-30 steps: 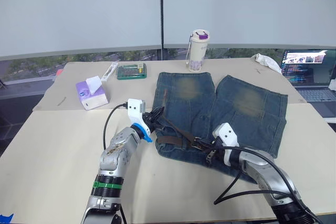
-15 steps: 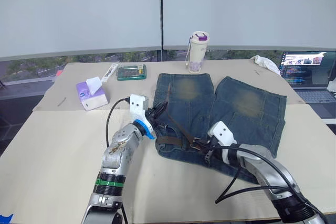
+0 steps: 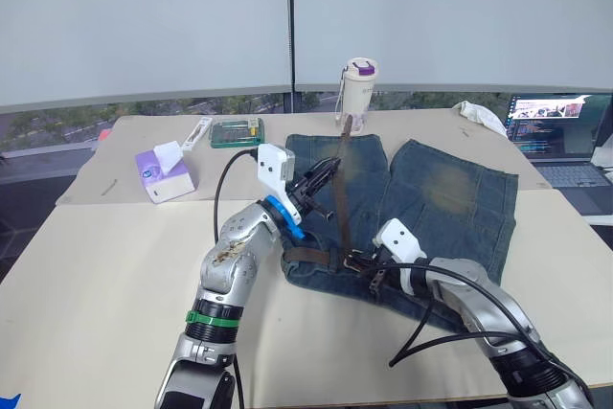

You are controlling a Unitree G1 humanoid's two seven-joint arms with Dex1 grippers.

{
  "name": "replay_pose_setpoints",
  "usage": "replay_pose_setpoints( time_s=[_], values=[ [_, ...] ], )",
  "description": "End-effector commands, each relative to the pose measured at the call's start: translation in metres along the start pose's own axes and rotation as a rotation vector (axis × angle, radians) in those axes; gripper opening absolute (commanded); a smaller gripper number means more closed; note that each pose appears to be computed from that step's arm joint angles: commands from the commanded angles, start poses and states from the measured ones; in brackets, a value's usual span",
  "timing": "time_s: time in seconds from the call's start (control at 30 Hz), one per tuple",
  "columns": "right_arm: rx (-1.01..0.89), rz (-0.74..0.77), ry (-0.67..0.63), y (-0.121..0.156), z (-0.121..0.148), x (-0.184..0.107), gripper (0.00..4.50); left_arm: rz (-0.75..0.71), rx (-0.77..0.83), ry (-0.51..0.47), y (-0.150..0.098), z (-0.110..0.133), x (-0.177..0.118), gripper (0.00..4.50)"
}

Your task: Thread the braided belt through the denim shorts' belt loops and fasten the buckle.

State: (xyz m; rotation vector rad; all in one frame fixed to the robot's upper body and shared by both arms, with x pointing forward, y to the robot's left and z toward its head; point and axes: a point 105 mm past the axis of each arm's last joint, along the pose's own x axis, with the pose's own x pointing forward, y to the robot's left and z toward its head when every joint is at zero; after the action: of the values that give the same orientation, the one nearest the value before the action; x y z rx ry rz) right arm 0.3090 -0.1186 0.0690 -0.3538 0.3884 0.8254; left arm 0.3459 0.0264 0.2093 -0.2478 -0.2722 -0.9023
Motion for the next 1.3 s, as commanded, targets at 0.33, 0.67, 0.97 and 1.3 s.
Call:
replay_pose_setpoints(
  time_s=[0.33, 0.67, 0.97, 1.3],
  values=[
    [0.205, -0.04, 0.286, 0.012, -0.085, 0.007, 0.01, -0.682, -0.35, -0.042, -0.12, 0.033, 0.001, 0.0],
    [0.256, -0.048, 0.281, 0.022, -0.09, 0.01, 0.01, -1.023, -0.598, 0.02, -0.164, 0.043, -0.007, 0.0],
    [0.273, -0.056, 0.28, 0.025, -0.092, 0.007, 0.01, -0.945, -0.589, 0.0, -0.158, 0.04, 0.004, 0.0],
    [0.17, -0.148, 0.008, 0.005, -0.044, -0.006, 0.01, -0.308, -0.196, 0.045, -0.042, 0.005, 0.026, 0.0]
  ],
)
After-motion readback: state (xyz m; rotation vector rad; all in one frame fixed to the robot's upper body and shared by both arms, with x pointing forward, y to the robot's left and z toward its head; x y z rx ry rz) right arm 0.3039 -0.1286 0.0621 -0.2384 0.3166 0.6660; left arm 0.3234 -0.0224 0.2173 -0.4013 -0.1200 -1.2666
